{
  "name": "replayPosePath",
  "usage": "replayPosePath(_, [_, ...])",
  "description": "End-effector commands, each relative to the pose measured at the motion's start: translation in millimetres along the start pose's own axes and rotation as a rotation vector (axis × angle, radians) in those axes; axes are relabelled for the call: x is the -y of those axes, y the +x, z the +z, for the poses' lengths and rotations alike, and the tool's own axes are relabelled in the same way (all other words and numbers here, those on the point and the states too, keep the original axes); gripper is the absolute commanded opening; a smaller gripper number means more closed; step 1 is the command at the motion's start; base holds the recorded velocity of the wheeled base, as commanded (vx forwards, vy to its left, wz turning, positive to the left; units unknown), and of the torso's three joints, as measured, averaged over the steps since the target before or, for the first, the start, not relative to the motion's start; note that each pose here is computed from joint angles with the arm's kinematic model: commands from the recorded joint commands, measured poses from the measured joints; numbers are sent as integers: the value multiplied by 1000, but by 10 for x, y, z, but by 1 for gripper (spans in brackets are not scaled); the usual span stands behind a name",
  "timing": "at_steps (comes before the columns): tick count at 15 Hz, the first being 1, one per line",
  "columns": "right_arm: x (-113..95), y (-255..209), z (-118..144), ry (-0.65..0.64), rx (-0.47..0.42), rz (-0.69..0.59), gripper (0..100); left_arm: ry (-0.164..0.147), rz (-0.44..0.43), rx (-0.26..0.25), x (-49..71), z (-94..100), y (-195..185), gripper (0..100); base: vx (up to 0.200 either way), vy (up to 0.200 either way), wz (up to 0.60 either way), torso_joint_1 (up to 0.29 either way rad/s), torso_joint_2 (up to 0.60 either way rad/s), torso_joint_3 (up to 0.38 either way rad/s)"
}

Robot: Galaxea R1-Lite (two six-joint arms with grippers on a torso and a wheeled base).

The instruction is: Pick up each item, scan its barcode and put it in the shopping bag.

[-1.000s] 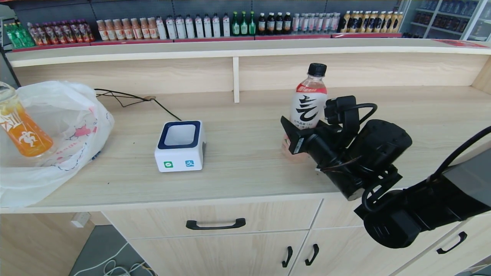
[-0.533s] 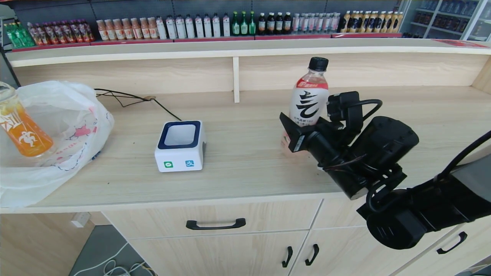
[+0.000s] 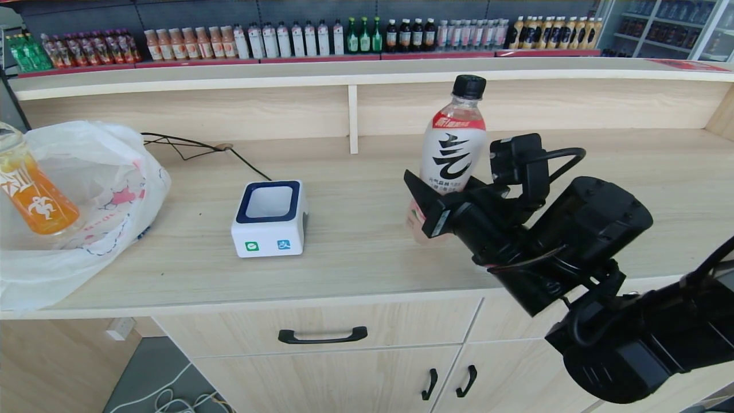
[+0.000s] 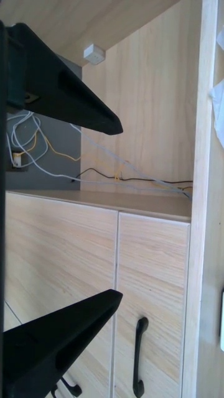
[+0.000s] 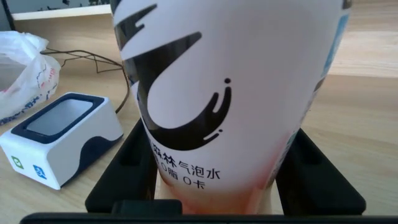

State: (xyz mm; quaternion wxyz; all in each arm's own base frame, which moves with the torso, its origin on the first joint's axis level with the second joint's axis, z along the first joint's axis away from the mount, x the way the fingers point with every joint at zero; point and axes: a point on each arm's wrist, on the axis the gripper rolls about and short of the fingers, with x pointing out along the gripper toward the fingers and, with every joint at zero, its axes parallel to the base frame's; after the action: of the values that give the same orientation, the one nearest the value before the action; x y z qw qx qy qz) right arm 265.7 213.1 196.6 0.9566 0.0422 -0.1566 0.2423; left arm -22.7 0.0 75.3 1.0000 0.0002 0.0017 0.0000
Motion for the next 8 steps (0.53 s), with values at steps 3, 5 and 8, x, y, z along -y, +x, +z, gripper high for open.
replayPosePath(3, [-40, -219, 157, -8, 5, 59, 0, 0, 0, 0, 0, 0, 0, 100, 0, 0, 0, 0, 0, 0])
replayPosePath(5, [-17, -405, 279, -23, -3, 88, 0, 0, 0, 0, 0, 0, 0, 100, 0, 0, 0, 0, 0, 0])
replayPosePath(8, [-133, -663, 330, -45, -43, 151, 0, 0, 2, 0, 0, 0, 0, 100, 0, 0, 0, 0, 0, 0])
